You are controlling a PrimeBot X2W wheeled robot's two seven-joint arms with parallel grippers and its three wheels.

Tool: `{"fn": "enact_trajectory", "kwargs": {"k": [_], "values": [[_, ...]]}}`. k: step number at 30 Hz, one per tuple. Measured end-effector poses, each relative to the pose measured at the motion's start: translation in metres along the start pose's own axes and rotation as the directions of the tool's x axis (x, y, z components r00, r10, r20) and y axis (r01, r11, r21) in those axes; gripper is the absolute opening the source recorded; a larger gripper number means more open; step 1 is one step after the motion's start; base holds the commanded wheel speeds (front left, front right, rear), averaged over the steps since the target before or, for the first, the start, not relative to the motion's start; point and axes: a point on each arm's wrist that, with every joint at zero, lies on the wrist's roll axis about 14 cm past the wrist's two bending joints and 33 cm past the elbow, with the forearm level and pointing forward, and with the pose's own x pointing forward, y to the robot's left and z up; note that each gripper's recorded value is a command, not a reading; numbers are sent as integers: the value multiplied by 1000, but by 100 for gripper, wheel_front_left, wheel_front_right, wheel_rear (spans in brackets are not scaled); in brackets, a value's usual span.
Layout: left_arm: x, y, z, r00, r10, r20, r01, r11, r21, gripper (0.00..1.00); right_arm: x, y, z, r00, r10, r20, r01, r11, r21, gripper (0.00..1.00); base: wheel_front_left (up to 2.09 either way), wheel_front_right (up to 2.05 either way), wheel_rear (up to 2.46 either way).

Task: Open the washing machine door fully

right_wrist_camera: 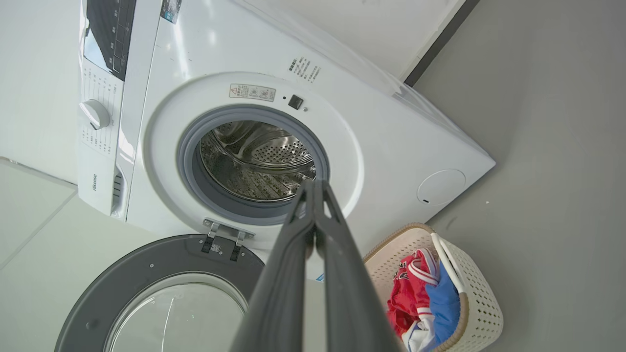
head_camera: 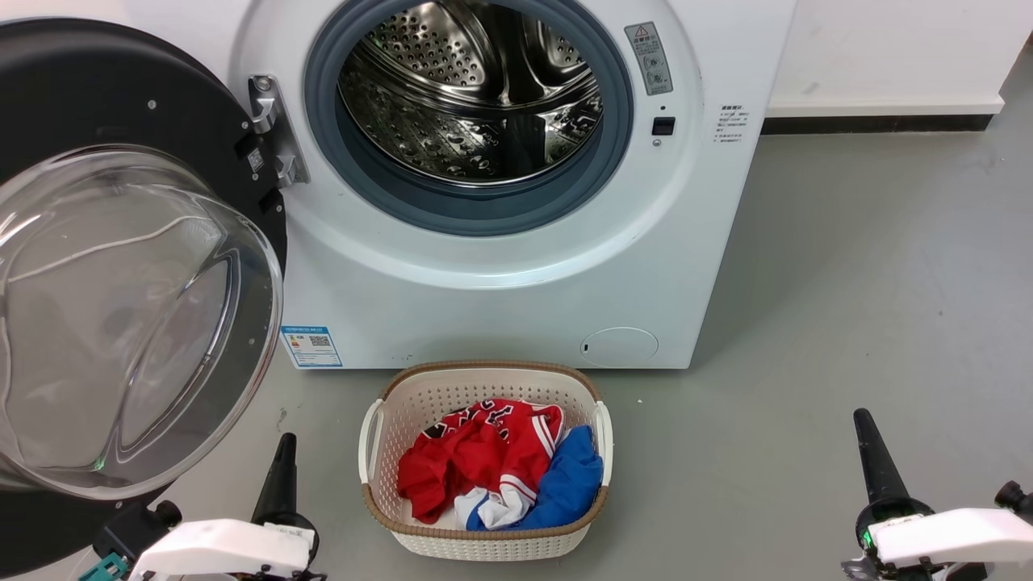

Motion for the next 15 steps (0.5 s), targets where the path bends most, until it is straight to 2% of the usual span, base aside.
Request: {"fn": "enact_trajectory", "kwargs": {"k": [15], "values": [[6, -5, 2, 1000, -19, -8, 18, 986, -164, 0, 8, 1, 2, 1000, -2, -8, 4, 988, 152, 0, 0, 0, 0]]}}
